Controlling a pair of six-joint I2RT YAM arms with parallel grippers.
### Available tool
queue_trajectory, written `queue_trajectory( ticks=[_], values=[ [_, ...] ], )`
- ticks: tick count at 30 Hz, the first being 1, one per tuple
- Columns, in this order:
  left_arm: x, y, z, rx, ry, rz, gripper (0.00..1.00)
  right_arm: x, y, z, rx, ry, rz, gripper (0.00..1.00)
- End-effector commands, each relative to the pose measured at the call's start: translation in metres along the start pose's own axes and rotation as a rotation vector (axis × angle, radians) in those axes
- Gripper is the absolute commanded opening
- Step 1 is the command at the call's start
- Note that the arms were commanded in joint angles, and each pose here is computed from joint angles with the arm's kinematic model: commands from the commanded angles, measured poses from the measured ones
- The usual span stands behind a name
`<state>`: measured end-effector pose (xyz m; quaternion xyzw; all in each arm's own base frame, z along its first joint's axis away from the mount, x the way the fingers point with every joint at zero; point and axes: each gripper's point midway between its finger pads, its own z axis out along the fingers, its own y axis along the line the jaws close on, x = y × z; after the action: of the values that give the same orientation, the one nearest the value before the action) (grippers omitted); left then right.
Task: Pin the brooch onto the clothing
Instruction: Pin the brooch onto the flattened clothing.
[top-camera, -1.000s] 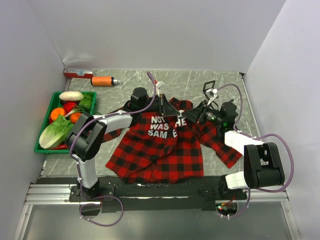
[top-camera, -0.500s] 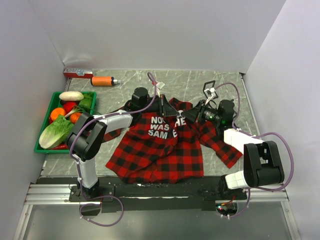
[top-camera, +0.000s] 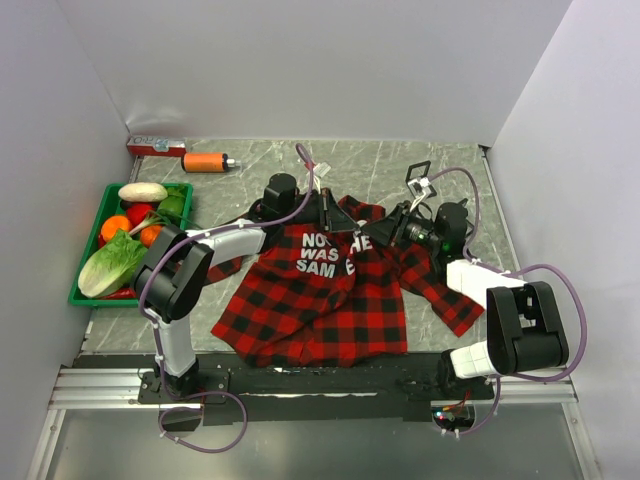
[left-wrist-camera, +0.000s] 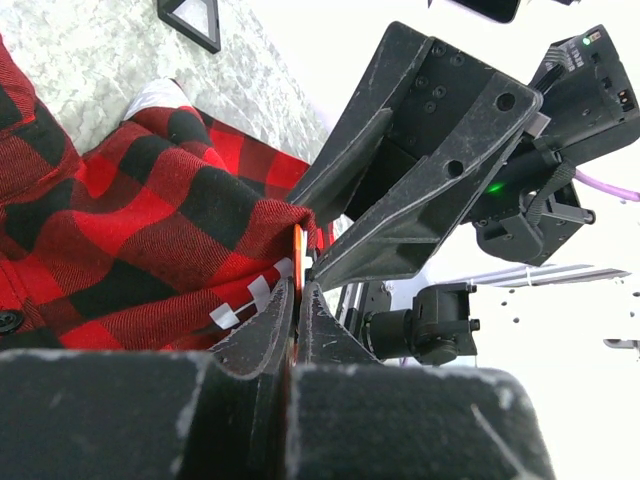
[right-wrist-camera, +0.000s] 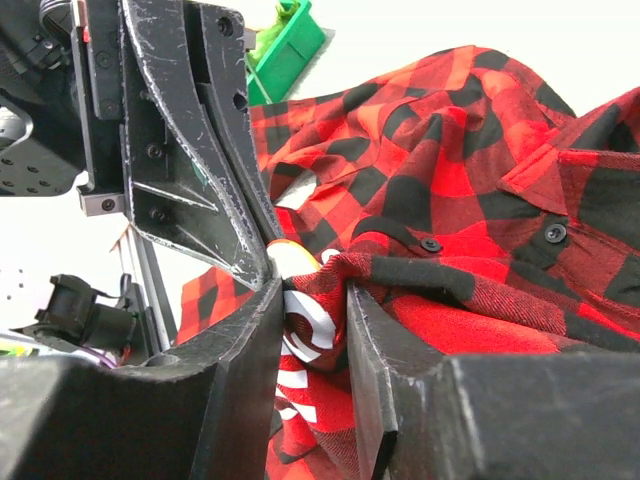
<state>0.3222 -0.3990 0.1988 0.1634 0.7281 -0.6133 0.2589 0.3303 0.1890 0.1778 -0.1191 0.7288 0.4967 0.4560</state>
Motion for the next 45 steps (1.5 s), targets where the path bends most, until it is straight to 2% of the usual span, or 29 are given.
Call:
queue_trajectory(
  ticks=[1, 24, 25, 27, 29, 40, 45],
  values=[
    [-0.025, -0.057, -0.007, 0.160, -0.044, 0.116, 0.01, 0.003, 0.009, 0.001, -0.032, -0.011, -0.030, 0.38],
    [-0.036, -0.066, -0.024, 0.190, -0.072, 0.128, 0.01, 0.018, -0.003, -0.002, 0.013, 0.014, -0.016, 0.40],
    [-0.038, -0.068, -0.025, 0.191, -0.076, 0.131, 0.01, 0.017, -0.003, -0.003, 0.011, 0.014, -0.016, 0.41],
    [-0.038, -0.068, -0.026, 0.186, -0.075, 0.135, 0.01, 0.014, 0.000, -0.009, -0.004, 0.005, -0.013, 0.54],
    [-0.038, -0.069, -0.027, 0.181, -0.071, 0.137, 0.01, 0.011, 0.009, -0.016, -0.036, -0.009, -0.017, 0.63],
    [-0.034, -0.073, -0.029, 0.200, -0.050, 0.126, 0.01, -0.011, 0.038, -0.034, -0.114, -0.084, -0.049, 0.64],
    [-0.033, -0.071, -0.029, 0.186, -0.042, 0.122, 0.01, -0.025, 0.054, -0.040, -0.130, -0.111, -0.087, 0.68]
  ],
)
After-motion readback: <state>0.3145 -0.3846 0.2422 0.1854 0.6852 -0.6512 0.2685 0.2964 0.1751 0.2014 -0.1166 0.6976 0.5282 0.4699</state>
